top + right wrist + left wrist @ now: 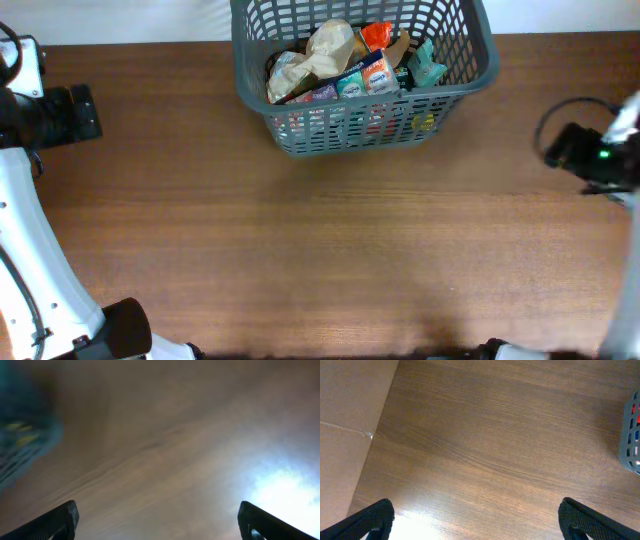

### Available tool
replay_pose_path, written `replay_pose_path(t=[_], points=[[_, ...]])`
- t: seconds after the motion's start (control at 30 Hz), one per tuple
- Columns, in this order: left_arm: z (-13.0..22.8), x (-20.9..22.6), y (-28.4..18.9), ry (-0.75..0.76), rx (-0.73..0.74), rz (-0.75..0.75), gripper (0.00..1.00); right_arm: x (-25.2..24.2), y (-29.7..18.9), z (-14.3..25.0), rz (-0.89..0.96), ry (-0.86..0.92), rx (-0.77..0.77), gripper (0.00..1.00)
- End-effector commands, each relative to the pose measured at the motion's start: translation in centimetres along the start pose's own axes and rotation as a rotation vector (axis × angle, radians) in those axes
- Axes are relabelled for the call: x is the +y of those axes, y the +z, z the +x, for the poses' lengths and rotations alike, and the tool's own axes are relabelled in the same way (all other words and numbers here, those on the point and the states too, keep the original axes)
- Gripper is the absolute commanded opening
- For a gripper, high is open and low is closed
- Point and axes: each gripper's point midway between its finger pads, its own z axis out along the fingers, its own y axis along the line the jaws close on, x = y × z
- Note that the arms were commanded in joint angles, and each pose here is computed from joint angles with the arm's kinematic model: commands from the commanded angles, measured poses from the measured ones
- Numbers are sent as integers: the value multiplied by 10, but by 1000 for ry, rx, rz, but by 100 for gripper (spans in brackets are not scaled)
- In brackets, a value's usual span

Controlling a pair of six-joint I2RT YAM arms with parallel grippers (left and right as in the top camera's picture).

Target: Pack container

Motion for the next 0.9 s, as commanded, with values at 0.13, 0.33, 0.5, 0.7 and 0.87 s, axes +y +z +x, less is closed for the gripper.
replay_pose_path(t=[0.13, 0.33, 0.5, 0.7, 0.87], points=[[0, 0, 3, -13, 6, 8, 99, 104, -88, -20, -181, -258, -418, 99], [0, 0, 3, -13, 6, 8, 99, 111, -157, -11, -346, -188, -702, 99], [0, 0, 3, -13, 6, 8, 99, 80, -161, 36, -374, -161, -842, 99], [0, 0, 3, -13, 6, 8, 99, 54, -128, 94, -413, -155, -908, 99], [0, 0, 3, -13, 6, 8, 99, 52, -102, 104, -457, -125, -988, 99]])
